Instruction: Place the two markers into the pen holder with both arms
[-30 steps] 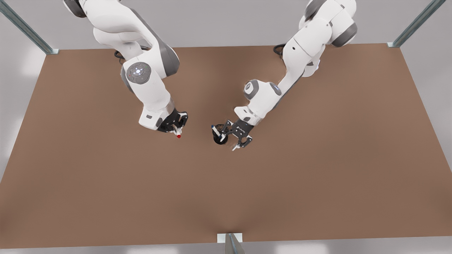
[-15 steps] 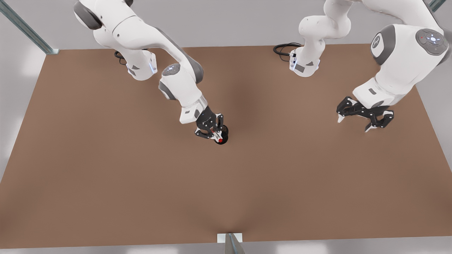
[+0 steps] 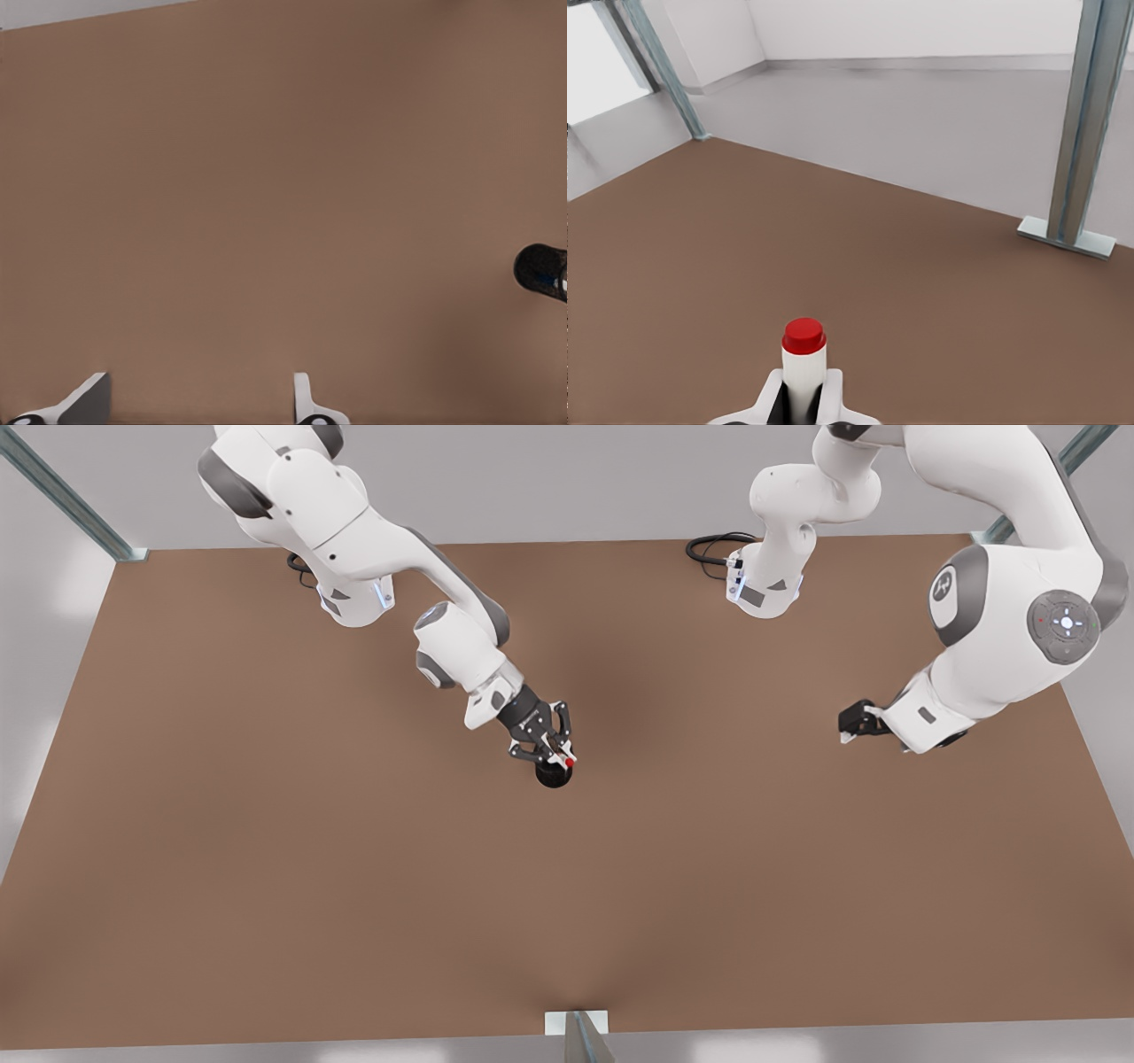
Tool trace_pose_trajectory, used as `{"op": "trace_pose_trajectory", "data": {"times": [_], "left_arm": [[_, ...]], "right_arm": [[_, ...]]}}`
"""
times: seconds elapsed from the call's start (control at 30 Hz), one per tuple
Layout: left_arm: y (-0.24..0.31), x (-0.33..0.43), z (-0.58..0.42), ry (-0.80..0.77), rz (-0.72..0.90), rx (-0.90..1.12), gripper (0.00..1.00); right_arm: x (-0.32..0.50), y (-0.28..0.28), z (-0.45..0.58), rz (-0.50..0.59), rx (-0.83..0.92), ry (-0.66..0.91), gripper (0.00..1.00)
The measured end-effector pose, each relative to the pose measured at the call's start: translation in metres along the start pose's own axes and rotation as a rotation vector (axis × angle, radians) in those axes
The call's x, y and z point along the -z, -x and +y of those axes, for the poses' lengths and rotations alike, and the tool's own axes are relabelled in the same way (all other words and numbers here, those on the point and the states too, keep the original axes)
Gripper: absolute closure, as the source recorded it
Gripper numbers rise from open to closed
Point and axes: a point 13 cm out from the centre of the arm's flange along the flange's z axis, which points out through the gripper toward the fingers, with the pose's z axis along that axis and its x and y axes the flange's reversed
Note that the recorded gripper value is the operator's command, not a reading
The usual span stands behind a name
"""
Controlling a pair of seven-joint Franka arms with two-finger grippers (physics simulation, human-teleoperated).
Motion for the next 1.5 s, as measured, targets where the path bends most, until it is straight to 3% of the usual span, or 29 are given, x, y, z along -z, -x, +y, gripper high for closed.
{"op": "trace_pose_trajectory", "data": {"times": [0.3, 0.73, 0.77, 0.83, 0.93, 1.0, 1.03, 1.13, 1.17, 1.23, 1.3, 1.37, 1.5], "left_arm": [[0.001, -0.012, -0.001, -0.002, 0.028, 0.061, 0.0], [0.0, -0.017, 0.0, -0.002, 0.04, 0.112, 0.0], [0.0, -0.017, 0.0, -0.002, 0.041, 0.114, 0.0], [0.0, -0.017, 0.0, -0.002, 0.041, 0.119, 0.0], [0.0, -0.017, -0.001, -0.002, 0.041, 0.125, 0.0], [0.0, -0.017, -0.001, -0.001, 0.042, 0.128, 0.0], [0.0, -0.017, -0.001, -0.002, 0.042, 0.13, 0.0], [-0.001, -0.017, -0.001, -0.003, 0.042, 0.134, 0.0], [-0.001, -0.015, 0.0, -0.004, 0.039, 0.137, 0.0], [0.0, -0.013, 0.003, -0.002, 0.035, 0.142, 0.0], [0.0, -0.01, 0.004, 0.0, 0.028, 0.139, 0.0], [0.001, -0.007, 0.002, 0.001, 0.021, 0.127, 0.0], [0.001, -0.007, -0.005, 0.002, 0.024, 0.104, 0.0]], "right_arm": [[-0.013, -0.013, -0.015, -0.041, 0.004, 0.012, 0.79], [-0.012, -0.068, -0.007, 0.029, 0.068, 0.031, 0.78], [-0.014, -0.072, -0.009, 0.036, 0.067, 0.031, 0.67], [-0.019, -0.086, -0.012, 0.058, 0.062, 0.031, 0.0], [-0.023, -0.092, -0.017, 0.067, 0.06, 0.028, 0.0], [-0.017, -0.067, -0.031, 0.031, 0.061, 0.008, 0.0], [0.001, -0.016, -0.047, -0.026, 0.073, -0.029, 0.0], [0.136, 0.228, -0.104, -0.176, 0.114, -0.248, 0.0], [0.176, 0.261, -0.138, -0.131, 0.077, -0.331, 0.0], [0.266, 0.269, -0.257, 0.005, -0.106, -0.523, 0.0], [0.33, 0.208, -0.376, 0.189, -0.322, -0.655, 0.0], [0.343, 0.16, -0.414, 0.361, -0.444, -0.664, 0.01], [0.33, 0.113, -0.386, 0.615, -0.496, -0.589, 0.01]]}}
